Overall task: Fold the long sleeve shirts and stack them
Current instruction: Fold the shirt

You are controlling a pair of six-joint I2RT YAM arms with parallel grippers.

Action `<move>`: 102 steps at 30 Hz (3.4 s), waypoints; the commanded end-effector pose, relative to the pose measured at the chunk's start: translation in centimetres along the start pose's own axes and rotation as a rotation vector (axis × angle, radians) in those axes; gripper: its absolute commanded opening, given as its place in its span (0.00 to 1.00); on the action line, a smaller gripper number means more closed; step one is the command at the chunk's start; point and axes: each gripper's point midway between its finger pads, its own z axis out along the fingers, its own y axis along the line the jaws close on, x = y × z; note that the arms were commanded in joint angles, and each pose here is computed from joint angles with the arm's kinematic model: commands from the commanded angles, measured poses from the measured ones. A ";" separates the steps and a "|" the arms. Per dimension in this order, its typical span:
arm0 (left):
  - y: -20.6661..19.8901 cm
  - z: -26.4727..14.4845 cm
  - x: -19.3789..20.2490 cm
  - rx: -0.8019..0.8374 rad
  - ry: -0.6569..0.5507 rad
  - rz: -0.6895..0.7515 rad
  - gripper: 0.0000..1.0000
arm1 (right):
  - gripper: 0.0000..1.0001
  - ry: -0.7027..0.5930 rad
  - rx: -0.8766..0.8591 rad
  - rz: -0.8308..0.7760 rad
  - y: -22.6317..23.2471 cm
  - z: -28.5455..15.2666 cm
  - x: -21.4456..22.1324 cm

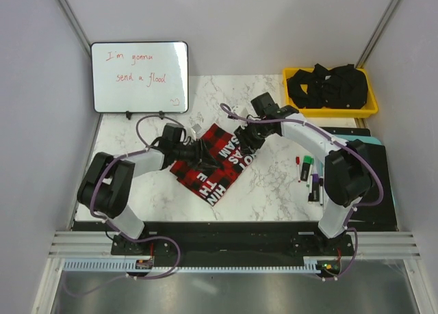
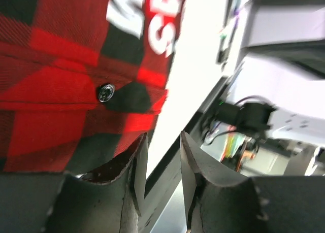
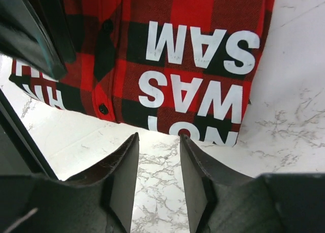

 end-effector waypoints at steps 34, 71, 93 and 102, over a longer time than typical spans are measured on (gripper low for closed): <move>8.4 -12.6 -9.4 -0.168 -0.564 -0.215 0.78 | 0.54 -0.099 0.193 -0.549 0.9 2.5 -9.4; 11.2 0.2 -10.4 -0.167 -0.319 -0.217 0.60 | 0.40 0.088 0.082 -0.210 -5.1 12.0 -4.5; -7.5 -13.4 -23.7 -0.506 -0.316 0.717 0.02 | 0.47 -0.253 0.088 0.204 -9.3 -3.9 -8.6; -5.6 -5.1 -19.8 -1.016 0.103 1.344 0.02 | 0.47 -0.254 0.125 0.314 -12.8 -5.7 -5.0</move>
